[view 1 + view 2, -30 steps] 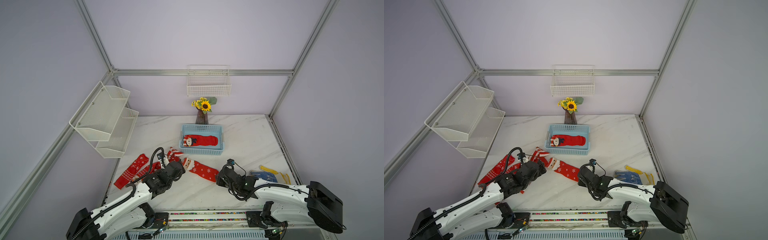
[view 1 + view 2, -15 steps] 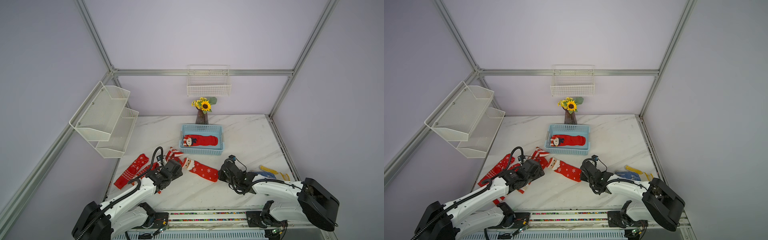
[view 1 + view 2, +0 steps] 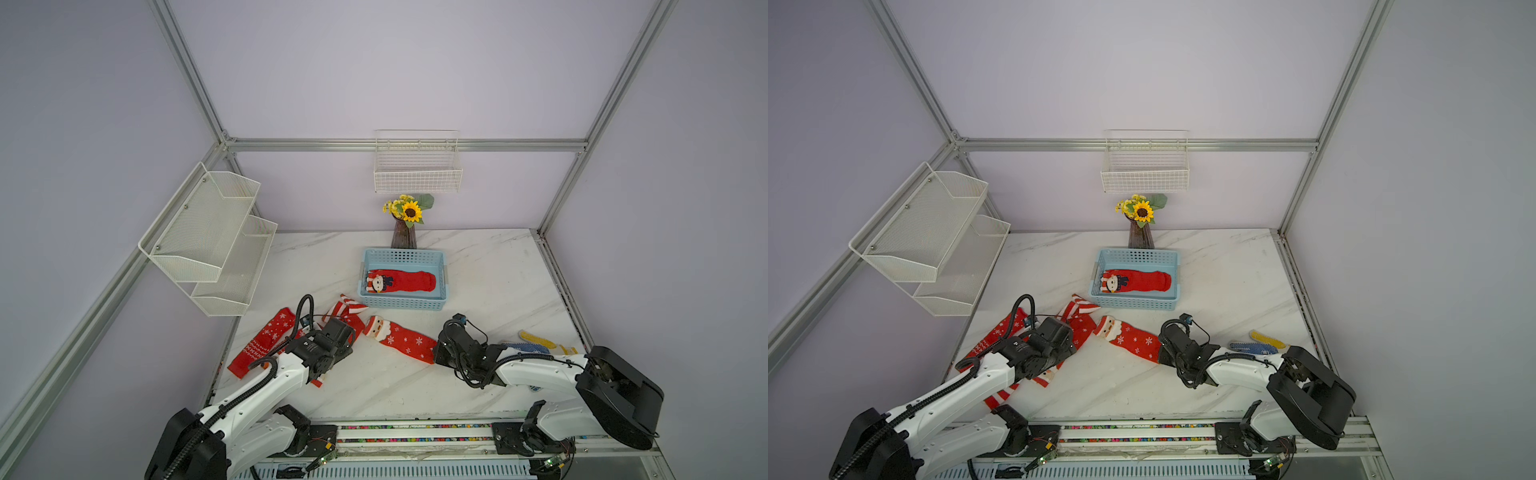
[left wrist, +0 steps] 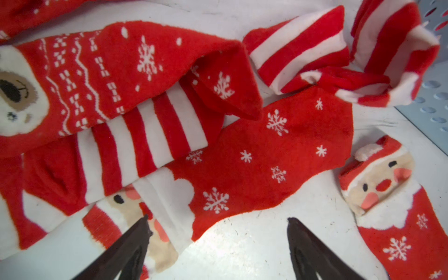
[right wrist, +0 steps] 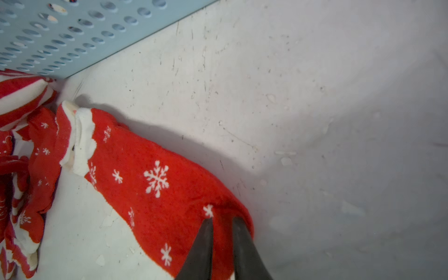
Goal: Place the socks together as a pair
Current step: Move the sock to the center of the board, then pick up the sock at the center of the board.
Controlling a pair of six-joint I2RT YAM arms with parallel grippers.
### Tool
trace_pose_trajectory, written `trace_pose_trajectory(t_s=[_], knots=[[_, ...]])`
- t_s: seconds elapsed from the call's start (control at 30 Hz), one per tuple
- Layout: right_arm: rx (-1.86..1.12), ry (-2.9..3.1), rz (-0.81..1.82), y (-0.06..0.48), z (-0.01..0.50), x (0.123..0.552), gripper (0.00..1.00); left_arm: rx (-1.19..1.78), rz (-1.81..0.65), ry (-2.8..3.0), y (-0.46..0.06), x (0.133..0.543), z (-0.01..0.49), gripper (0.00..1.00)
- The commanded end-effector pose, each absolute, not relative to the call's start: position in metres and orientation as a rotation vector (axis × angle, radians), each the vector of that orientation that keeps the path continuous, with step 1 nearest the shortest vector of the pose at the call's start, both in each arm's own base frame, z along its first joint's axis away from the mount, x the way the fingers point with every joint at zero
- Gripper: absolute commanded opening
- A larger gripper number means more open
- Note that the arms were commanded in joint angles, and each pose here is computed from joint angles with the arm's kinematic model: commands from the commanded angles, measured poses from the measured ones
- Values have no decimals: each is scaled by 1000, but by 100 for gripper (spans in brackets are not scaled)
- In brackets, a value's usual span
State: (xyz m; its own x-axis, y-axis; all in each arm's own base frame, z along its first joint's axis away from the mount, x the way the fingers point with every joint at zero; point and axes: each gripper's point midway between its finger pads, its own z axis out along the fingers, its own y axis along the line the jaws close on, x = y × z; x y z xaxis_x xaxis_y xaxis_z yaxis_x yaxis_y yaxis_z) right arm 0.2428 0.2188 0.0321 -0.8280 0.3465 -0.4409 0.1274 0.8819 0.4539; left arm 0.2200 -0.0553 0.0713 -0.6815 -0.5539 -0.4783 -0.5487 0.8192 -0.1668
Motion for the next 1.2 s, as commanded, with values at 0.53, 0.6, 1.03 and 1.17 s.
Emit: trace_pose_trajectory(t_s=[0.53,0.6,1.03,1.17], knots=[[423,2423,537,171,69,281,22,-1024,37,2500,-39,200,61,77],[399,2398,569,174,81,282,23,-1035,58,2501,-36,197,61,73],[380,2383,574,172,92,280,25,-1220,133,2502,-14,175,47,69],[383,2386,572,172,91,280,25,-1269,154,2520,-11,168,38,67]])
